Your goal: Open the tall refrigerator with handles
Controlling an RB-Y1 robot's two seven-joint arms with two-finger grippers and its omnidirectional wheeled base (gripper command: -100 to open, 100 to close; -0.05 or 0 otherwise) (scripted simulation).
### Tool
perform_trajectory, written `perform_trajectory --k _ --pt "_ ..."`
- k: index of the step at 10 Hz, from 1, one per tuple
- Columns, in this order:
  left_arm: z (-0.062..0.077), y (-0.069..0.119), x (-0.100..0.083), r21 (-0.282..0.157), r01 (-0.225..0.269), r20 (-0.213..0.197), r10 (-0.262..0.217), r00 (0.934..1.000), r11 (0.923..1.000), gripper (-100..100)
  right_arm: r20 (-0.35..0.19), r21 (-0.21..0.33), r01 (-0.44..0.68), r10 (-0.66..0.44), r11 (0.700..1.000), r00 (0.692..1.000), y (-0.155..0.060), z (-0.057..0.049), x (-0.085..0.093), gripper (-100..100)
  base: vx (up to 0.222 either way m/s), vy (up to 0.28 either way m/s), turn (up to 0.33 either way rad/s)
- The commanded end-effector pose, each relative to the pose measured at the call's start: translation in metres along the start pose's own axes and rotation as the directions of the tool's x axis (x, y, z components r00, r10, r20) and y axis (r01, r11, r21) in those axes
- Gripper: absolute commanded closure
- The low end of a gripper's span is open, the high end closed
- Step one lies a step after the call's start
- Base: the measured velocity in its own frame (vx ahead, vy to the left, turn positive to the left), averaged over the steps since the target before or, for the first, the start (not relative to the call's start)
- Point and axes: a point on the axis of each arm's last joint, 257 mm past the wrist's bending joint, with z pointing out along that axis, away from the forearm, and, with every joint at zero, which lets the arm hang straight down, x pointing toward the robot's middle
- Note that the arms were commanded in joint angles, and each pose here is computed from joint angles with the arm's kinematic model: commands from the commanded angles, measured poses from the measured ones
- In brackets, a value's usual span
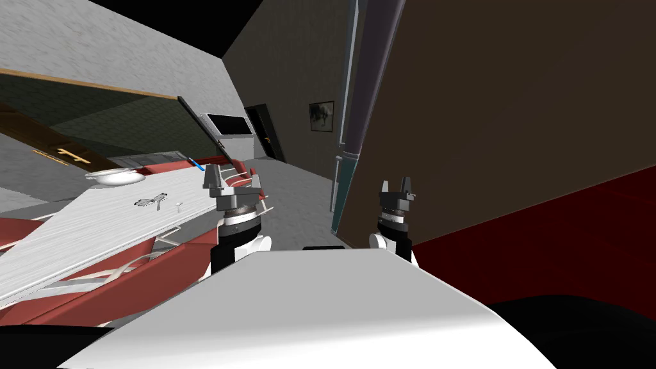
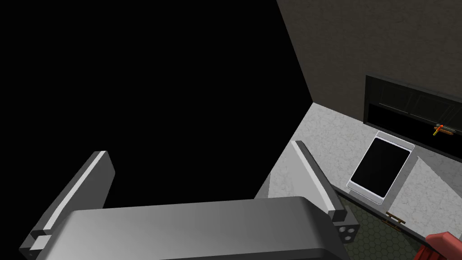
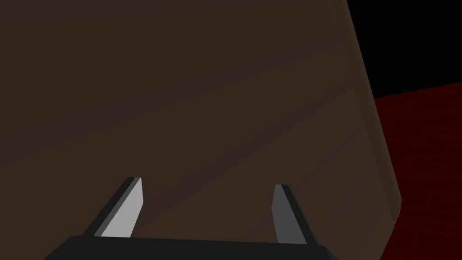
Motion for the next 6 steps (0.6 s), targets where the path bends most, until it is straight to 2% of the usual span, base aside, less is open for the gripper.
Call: perform_trajectory --k 1,6 --pt "0.0000 0.0000 0.0000 0.000 0.000 0.000 0.000 1.0000 1.0000 0 0.000 0.000 0.000 0.000 1.000 1.000 0.0000 0.0000 0.0000 0 0.000 0.000 0.000" --pt "0.0000 -0.0001 0.0000 0.000 0.000 0.000 0.000 1.0000 1.0000 0 0.000 0.000 0.000 0.000 1.000 1.000 0.0001 0.0000 0.0000 0 0.000 0.000 0.000"
